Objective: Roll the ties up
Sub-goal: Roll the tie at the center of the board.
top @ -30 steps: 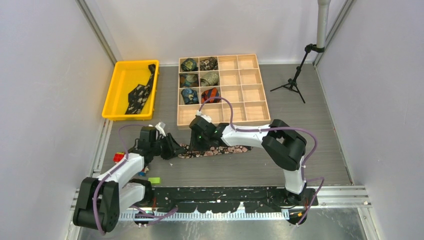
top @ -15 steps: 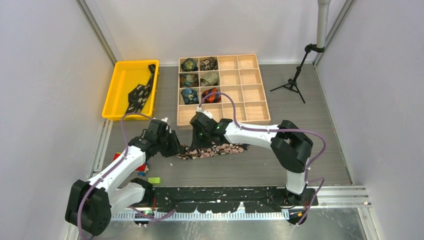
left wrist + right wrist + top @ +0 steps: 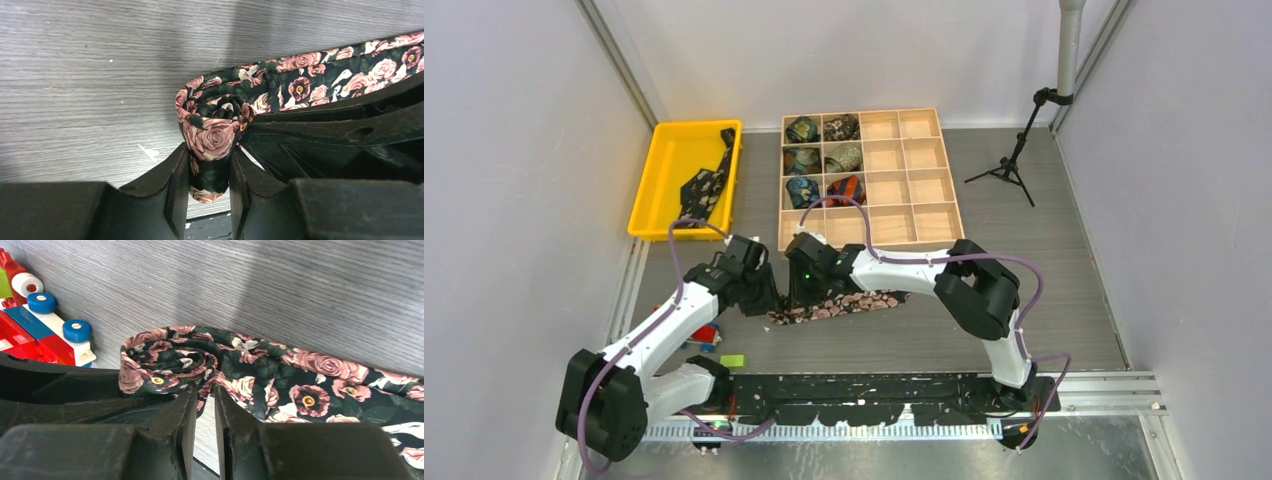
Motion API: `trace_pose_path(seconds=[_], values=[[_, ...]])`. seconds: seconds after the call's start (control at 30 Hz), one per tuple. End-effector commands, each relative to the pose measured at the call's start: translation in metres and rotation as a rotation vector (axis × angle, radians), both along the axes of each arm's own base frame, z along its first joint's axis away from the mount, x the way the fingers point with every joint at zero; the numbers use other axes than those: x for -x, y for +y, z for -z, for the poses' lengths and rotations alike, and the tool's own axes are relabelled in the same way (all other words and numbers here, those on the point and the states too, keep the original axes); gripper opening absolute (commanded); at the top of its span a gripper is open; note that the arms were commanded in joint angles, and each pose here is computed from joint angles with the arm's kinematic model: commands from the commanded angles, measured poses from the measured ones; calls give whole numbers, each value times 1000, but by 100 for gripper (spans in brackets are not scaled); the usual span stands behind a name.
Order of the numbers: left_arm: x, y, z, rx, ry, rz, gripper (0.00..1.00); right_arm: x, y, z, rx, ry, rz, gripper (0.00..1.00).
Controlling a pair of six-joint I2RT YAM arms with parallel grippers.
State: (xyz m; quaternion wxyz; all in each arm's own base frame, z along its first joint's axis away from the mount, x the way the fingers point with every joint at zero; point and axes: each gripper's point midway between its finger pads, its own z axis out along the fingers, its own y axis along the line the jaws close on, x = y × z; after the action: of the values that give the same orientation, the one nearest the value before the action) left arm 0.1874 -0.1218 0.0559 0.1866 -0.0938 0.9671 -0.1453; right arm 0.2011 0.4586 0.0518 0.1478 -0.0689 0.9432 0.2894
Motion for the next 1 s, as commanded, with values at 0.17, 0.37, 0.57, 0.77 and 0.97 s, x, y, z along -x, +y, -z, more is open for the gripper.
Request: trace_pose_path(seconds=[0.17,0.37,0.57,0.77,0.97], values=[[-13,6,-14,-111,-30,20,27,-14,2,-23,-64,-46,12,25],[-15,3,-11,-133,-29,38,26,-30,-19,-17,-32,-60,47,25],[-16,3,-10,-148,-32,46,26,-36,-34,14,41,-40,64,23],[-20,6,-11,-176,-40,58,26,-22,-43,21,74,-24,109,22],[-23,4,-11,-218,-51,80,25,-14,-60,20,167,-37,200,21]])
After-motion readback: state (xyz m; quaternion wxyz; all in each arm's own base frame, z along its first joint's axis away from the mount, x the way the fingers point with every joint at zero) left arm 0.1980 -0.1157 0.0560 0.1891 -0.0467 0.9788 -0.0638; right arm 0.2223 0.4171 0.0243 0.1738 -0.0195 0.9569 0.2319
